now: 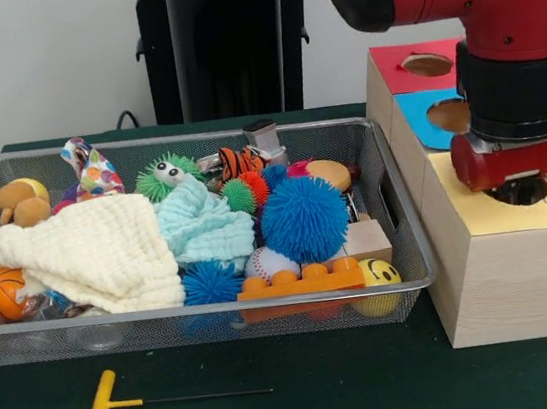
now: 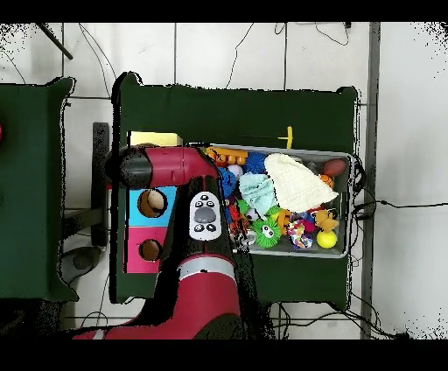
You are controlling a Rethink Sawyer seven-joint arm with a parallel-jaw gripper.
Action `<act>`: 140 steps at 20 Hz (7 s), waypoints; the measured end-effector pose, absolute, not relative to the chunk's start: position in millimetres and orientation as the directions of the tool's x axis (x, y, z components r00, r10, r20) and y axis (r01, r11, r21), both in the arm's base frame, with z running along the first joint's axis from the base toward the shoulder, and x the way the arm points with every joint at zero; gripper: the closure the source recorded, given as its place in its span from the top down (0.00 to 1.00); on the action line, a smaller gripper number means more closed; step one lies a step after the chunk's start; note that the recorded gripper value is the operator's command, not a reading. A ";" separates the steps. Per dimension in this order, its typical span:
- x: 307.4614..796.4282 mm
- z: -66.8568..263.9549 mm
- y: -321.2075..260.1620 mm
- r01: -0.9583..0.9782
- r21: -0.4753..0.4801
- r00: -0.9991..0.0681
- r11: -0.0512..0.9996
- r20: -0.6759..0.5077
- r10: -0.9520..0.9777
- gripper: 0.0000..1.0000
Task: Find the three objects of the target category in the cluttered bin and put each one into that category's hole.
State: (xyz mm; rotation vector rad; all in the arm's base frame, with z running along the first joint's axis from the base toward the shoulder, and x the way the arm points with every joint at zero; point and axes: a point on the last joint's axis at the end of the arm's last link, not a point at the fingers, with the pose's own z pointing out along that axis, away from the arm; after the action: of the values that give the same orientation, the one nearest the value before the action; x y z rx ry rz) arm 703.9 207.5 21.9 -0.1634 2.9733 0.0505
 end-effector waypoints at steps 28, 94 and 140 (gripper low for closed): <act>718.1 170.6 217.0 -0.129 0.024 -0.984 0.991 -0.131 -0.124 0.00; 707.2 164.1 -116.4 0.047 0.027 -0.986 0.999 -0.161 0.051 1.00; 593.0 102.0 -197.7 0.032 0.057 -0.999 0.998 -0.023 0.034 1.00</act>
State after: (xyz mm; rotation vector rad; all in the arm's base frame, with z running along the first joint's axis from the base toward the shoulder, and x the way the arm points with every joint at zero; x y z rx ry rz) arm 593.0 -197.7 102.0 0.0512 3.1159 0.0876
